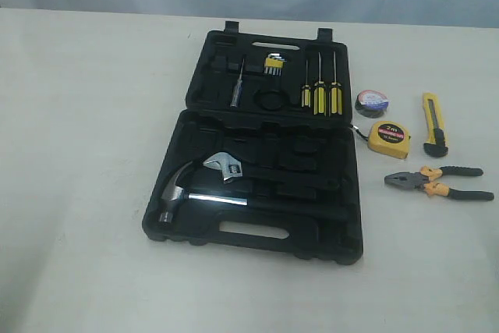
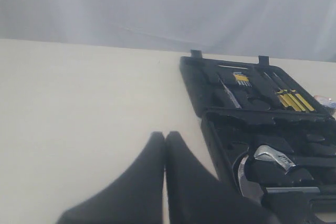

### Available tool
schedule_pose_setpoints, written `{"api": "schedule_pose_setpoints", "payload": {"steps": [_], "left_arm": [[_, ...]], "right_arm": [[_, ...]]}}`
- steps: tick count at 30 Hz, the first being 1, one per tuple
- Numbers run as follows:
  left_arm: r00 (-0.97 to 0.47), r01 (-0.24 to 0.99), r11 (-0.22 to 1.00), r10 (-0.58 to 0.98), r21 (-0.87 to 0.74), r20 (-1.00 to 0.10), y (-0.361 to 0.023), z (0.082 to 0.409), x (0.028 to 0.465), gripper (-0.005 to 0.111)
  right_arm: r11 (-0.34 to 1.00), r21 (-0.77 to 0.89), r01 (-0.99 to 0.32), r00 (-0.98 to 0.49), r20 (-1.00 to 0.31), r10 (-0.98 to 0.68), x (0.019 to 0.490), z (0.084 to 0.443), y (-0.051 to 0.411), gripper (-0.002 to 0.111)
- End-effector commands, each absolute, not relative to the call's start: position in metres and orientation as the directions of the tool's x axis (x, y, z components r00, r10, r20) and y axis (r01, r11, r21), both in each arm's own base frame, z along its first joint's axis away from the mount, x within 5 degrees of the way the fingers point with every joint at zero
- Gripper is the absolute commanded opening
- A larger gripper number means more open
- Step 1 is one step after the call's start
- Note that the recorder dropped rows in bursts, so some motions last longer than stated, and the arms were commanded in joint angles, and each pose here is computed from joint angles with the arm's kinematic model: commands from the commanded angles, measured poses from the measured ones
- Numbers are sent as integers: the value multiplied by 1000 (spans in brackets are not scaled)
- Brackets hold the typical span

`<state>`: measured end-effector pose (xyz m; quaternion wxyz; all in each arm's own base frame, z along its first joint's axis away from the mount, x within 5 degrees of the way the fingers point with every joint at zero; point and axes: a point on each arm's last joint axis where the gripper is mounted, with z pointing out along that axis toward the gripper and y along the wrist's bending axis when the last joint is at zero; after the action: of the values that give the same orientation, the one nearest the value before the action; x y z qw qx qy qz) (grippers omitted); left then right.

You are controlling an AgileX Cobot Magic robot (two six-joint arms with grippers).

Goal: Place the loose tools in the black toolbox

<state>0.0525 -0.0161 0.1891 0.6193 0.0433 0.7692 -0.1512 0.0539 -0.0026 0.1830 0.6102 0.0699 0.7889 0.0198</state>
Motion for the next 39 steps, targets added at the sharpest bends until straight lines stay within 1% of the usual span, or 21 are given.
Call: {"api": "schedule_pose_setpoints", "payload": {"steps": [1, 6, 11, 16, 19, 21, 23, 25, 26, 28, 31, 32, 35, 37, 39], "left_arm": [[-225, 261, 950, -115, -173, -967, -16, 189, 52, 0], [-225, 261, 950, -115, -173, -967, -16, 189, 52, 0], [-225, 261, 950, -115, -173, -967, -16, 189, 52, 0], [-225, 261, 950, -115, -173, -967, -16, 189, 52, 0], [-225, 261, 950, -115, -173, -967, -16, 189, 52, 0], [-225, 261, 950, -115, -173, -967, -16, 189, 52, 0], [-225, 261, 950, -115, -173, -967, -16, 189, 52, 0], [-225, 261, 950, -115, -173, -967, -16, 189, 52, 0], [-225, 261, 950, -115, -173, -967, -16, 189, 52, 0], [-225, 261, 950, -115, -173, -967, -16, 189, 52, 0], [-225, 261, 950, -115, -173, -967, -16, 189, 52, 0], [-225, 261, 950, -115, -173, -967, -16, 189, 52, 0], [-225, 261, 950, -115, -173, -967, -16, 189, 52, 0], [-225, 261, 950, -115, -173, -967, -16, 189, 52, 0], [-225, 261, 950, -115, -173, -967, -16, 189, 52, 0]], "right_arm": [[990, 116, 75, -146, -981, 126, 55, 191, -3, -1], [991, 117, 59, 45, -992, 114, 56, 209, -4, -1], [993, 114, 43, 245, -964, 101, 54, 227, -4, -1], [993, 112, 36, 333, -938, 94, 51, 235, -4, -1], [993, 111, 27, 423, -902, 89, 48, 243, -4, -1], [989, 150, -8, 526, -840, 132, 43, 253, -4, -1], [966, 238, -102, 624, -741, 248, 36, 262, -4, -1], [916, 329, -229, 663, -636, 395, 30, 269, -4, -1], [870, 383, -312, 655, -576, 489, 28, 271, -4, -1], [852, 415, -320, 633, -576, 518, 30, 269, -5, -1], [851, 461, -252, 530, -670, 520, 35, 277, -4, -1], [849, 481, -216, 473, -709, 522, 37, 278, -4, -1], [841, 522, -141, 343, -772, 536, 46, 296, -4, -1], [849, 522, -86, 263, -810, 524, 56, 309, -4, -1], [880, 474, -12, 155, -869, 470, 73, 323, -5, -1]]}}
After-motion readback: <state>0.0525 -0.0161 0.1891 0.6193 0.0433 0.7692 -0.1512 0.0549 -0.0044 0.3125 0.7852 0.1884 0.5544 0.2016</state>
